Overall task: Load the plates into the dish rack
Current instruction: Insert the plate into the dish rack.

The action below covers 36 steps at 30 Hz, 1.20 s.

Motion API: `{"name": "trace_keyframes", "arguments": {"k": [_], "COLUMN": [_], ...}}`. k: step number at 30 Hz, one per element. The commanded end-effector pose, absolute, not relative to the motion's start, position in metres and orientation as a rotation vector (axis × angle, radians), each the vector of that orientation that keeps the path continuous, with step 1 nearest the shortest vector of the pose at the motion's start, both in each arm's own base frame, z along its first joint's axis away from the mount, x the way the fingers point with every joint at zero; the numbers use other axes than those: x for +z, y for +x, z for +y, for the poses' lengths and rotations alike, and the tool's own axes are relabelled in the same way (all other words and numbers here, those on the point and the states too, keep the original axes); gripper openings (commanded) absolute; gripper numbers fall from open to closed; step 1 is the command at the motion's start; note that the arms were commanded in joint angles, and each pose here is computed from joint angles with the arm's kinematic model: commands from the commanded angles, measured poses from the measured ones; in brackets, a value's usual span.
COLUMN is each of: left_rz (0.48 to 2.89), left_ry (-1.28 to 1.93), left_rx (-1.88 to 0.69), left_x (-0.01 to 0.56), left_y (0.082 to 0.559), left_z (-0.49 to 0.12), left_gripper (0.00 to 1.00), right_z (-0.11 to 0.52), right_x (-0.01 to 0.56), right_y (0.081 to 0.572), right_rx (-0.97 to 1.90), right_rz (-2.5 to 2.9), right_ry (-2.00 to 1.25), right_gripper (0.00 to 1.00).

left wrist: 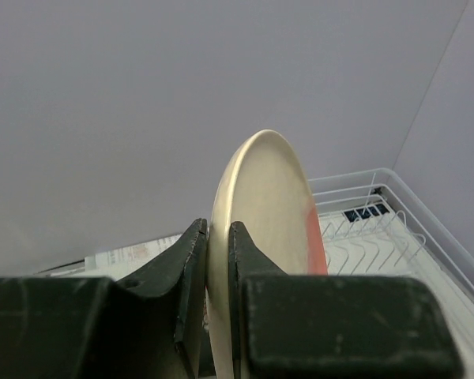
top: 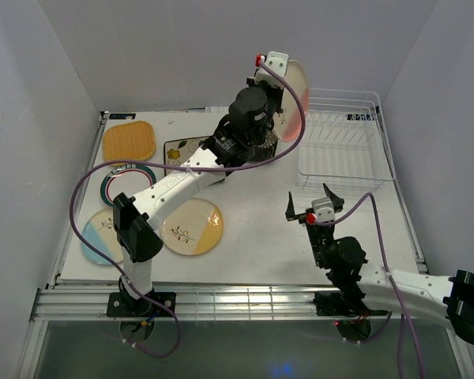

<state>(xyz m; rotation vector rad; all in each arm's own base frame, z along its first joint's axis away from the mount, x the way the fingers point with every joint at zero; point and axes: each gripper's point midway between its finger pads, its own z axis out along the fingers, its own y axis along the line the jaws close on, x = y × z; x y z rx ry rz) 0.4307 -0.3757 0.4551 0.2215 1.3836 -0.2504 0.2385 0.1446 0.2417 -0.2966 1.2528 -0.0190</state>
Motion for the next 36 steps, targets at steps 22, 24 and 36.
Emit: {"name": "trace_keyframes", "arguments": {"k": [22,24,36], "left_rz": [1.446,1.449,1.503], "left_ry": [0.074,0.072,0.085], "left_rx": [-0.348,-0.359,-0.36], "left_x": [0.487,0.488,0.472], "left_y": [0.392,0.389,0.385], "left_z": [-0.329,-0.327,-0.327], "left_gripper": [0.0,0.0,0.0], "right_z": [0.224,0.229,0.243], "right_x": [0.321,0.318,0.317], "right_y": [0.283,0.288,0.323], "right_rx": [0.094,0.099,0.004], "right_rz": [0.995,1.002,0.997], "right_ry": [-0.387,-0.391,-0.337], "right_gripper": [0.96,0.95,0.77]}}
